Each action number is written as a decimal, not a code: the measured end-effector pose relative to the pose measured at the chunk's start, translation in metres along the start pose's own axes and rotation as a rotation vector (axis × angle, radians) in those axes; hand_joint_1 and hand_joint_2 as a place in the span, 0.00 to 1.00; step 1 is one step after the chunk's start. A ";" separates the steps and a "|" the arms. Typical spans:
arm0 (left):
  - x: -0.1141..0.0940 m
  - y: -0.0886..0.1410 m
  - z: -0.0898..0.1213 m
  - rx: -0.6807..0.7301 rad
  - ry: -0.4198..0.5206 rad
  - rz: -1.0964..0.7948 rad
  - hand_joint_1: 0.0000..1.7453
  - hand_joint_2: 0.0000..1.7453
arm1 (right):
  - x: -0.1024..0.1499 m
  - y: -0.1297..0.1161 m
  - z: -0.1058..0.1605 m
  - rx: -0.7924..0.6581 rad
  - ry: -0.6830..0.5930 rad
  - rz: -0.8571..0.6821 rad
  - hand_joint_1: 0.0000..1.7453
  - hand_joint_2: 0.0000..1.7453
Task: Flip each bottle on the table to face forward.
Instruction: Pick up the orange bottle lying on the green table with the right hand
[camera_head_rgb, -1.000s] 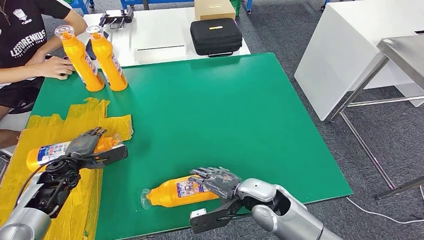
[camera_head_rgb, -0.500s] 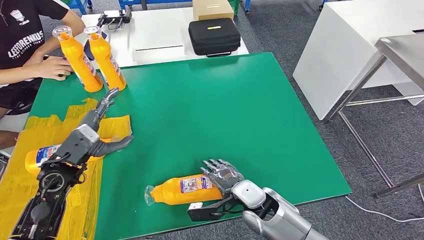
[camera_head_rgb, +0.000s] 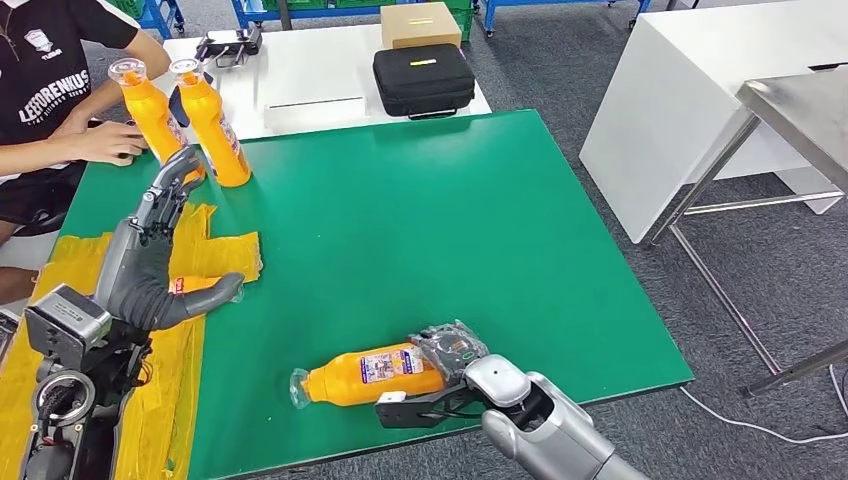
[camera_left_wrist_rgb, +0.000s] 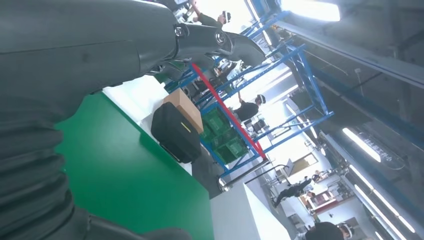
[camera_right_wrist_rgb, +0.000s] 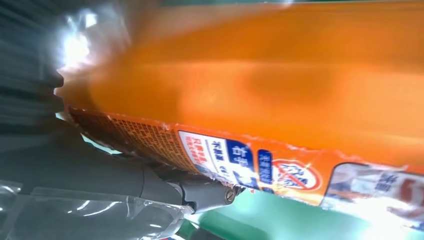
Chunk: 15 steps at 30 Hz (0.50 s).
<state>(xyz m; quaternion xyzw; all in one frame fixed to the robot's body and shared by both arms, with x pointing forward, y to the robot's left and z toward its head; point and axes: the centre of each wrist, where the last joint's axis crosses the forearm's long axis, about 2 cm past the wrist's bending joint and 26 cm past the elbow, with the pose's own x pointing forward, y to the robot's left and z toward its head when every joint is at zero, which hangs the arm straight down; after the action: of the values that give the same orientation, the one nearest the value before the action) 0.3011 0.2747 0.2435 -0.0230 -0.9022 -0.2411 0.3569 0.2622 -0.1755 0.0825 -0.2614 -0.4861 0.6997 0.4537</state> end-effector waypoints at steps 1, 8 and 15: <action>0.001 0.000 0.001 0.003 -0.001 0.000 0.00 1.00 | -0.001 0.000 0.000 -0.018 0.004 -0.023 1.00 1.00; 0.006 -0.003 0.009 0.026 0.011 0.008 0.00 1.00 | -0.010 -0.005 0.009 -0.245 0.013 -0.312 1.00 1.00; 0.008 -0.005 0.011 0.042 0.070 0.060 0.00 1.00 | -0.021 -0.036 0.018 -0.599 -0.038 -0.759 1.00 1.00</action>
<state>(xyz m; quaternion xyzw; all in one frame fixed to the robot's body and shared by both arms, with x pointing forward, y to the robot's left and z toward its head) 0.2876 0.2739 0.2395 -0.0341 -0.8929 -0.2120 0.3959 0.2706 -0.1985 0.1209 -0.1720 -0.7355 0.3184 0.5729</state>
